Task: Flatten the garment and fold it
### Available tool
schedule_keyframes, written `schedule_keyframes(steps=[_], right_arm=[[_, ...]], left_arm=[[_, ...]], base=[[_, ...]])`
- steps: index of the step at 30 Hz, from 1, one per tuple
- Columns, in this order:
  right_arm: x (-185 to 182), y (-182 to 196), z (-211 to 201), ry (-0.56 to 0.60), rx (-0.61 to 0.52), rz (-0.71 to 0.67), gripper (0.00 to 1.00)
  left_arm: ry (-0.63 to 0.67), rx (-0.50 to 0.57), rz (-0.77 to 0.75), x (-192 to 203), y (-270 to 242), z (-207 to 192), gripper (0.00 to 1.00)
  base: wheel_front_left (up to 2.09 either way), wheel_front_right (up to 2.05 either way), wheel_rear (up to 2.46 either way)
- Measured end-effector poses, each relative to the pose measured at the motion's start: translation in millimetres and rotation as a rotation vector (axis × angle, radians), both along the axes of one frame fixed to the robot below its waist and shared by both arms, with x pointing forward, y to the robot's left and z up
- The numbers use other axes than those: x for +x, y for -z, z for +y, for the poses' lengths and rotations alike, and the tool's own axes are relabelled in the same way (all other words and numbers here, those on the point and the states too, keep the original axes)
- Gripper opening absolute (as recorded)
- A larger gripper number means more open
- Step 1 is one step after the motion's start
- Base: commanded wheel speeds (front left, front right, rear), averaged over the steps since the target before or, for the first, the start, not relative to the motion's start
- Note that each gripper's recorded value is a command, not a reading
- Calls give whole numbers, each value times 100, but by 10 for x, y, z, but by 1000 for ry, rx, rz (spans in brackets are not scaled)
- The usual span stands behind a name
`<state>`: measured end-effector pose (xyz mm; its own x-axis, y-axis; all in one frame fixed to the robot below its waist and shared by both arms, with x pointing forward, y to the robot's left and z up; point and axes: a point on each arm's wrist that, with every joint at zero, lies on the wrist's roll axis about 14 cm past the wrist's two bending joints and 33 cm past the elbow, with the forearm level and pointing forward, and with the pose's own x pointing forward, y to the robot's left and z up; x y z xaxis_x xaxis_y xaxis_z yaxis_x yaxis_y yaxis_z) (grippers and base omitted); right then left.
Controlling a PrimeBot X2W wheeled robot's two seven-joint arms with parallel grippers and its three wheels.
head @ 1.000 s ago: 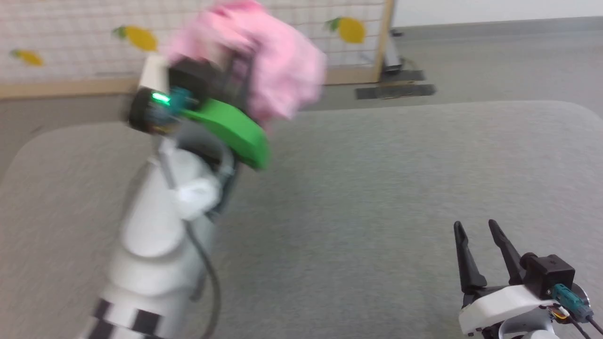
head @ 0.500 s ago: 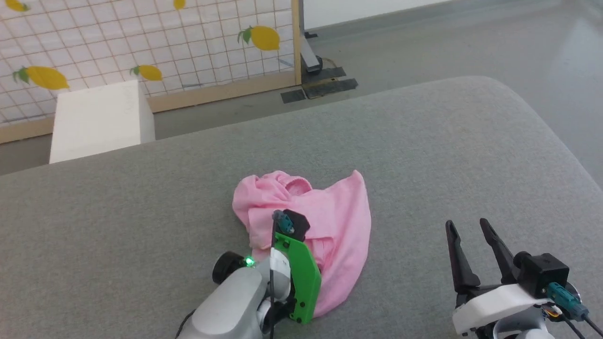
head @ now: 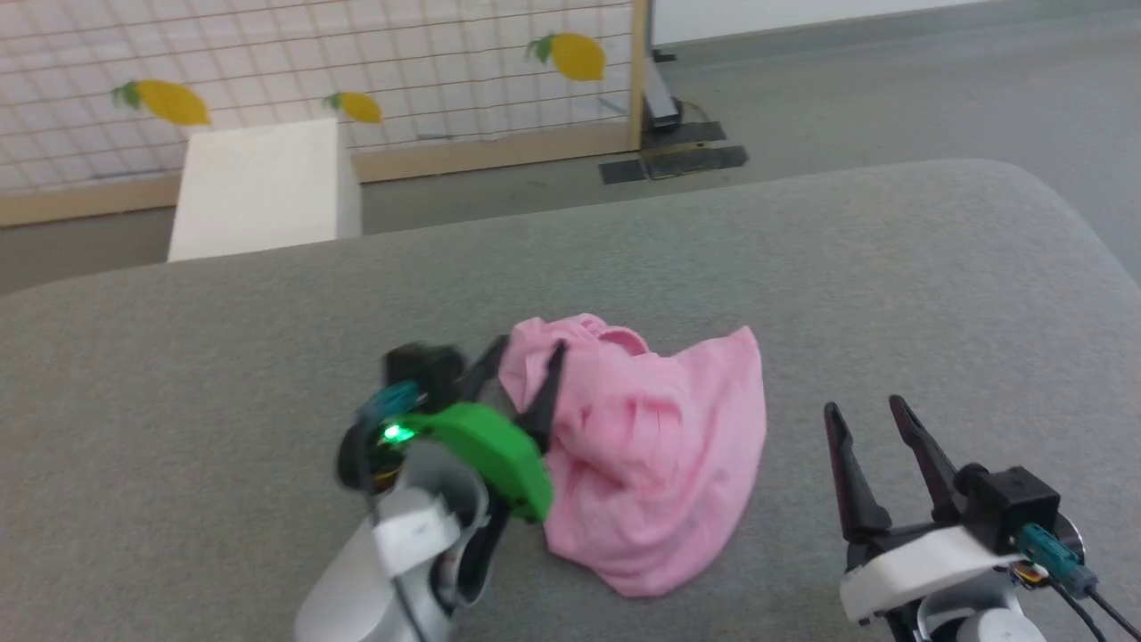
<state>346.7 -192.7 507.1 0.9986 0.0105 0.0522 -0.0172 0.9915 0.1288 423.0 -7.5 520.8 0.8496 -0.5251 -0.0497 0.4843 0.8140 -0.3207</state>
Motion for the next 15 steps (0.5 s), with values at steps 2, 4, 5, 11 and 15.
schedule_keyframes(steps=[2, 4, 5, 11, 15], right_arm=[[82, -65, 122, -40, -13, -18, 100], [184, -134, 291, -94, -30, -32, 100], [242, -168, 414, -133, -44, -37, 100], [448, 7, 1246, -394, -155, 98, 100], [353, 476, 1670, -560, -261, 336, 100]], left_arm=[[-106, -26, -53, 11, -42, 292, 100], [-210, -44, -96, 4, -68, 592, 100], [-257, -35, -114, -11, -64, 744, 100], [-471, -28, -150, -172, -76, 1399, 100], [-571, -27, -169, -296, -98, 1710, 100]], base=[[0, 0, 0], [0, 0, 0], [0, 0, 0], [0, 0, 0], [0, 0, 0]])
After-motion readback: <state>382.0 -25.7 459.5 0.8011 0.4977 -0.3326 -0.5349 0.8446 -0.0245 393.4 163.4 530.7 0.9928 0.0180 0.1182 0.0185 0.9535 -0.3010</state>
